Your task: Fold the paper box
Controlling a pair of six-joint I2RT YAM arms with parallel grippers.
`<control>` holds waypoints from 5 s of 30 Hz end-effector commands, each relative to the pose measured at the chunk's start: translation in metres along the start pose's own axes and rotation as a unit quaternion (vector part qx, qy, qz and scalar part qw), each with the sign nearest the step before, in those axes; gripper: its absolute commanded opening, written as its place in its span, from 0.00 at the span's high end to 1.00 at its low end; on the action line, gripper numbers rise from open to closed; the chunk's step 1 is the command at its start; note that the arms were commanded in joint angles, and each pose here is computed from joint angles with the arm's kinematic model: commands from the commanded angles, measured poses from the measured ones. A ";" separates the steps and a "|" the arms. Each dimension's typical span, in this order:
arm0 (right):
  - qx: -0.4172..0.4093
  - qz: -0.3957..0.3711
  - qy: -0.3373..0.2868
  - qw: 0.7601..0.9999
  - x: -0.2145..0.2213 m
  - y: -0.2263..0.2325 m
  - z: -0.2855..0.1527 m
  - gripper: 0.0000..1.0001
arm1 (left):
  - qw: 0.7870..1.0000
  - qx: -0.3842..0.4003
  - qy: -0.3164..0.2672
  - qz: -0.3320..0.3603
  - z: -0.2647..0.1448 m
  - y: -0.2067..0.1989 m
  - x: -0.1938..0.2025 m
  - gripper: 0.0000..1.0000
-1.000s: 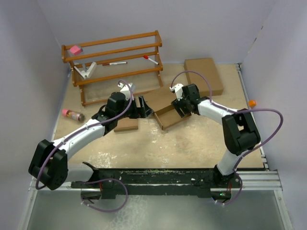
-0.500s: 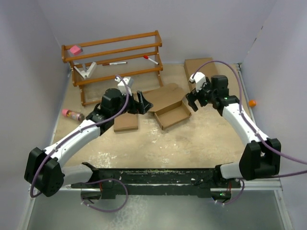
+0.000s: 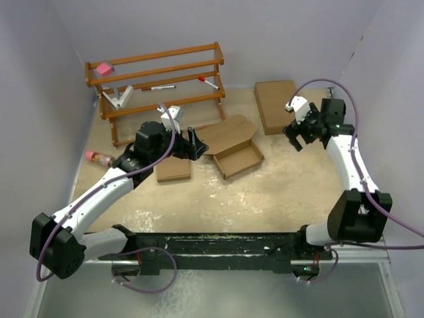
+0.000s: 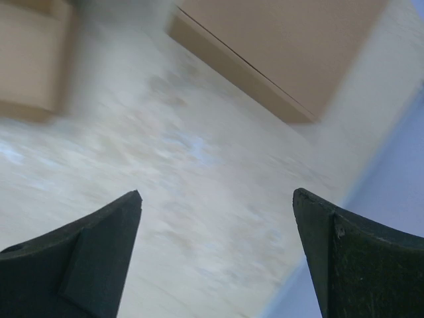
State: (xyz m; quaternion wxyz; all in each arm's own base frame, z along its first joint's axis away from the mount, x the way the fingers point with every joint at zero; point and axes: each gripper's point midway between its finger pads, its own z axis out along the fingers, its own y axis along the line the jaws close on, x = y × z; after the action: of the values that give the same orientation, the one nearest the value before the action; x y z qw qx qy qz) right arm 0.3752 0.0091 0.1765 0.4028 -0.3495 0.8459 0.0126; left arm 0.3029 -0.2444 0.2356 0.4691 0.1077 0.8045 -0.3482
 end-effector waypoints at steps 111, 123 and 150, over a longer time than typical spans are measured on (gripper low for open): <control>-0.182 -0.022 -0.066 0.981 -0.067 0.154 0.124 0.85 | 0.996 -0.002 -0.027 -0.083 -0.017 0.013 0.038 0.08; -0.187 -0.026 -0.014 0.982 -0.038 0.171 0.144 0.65 | 0.994 0.003 -0.031 -0.107 -0.010 0.013 0.039 0.08; -0.288 0.036 -0.123 0.949 -0.156 0.149 0.035 0.00 | 0.987 0.014 -0.081 -0.136 0.017 0.035 0.009 0.11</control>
State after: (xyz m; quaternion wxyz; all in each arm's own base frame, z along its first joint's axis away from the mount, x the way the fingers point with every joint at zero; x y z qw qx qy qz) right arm 0.3747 0.2078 0.2282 0.4681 -0.4415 0.7289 0.2338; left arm 0.3088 -0.2268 0.1909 0.4681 -0.0264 0.7875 -0.4001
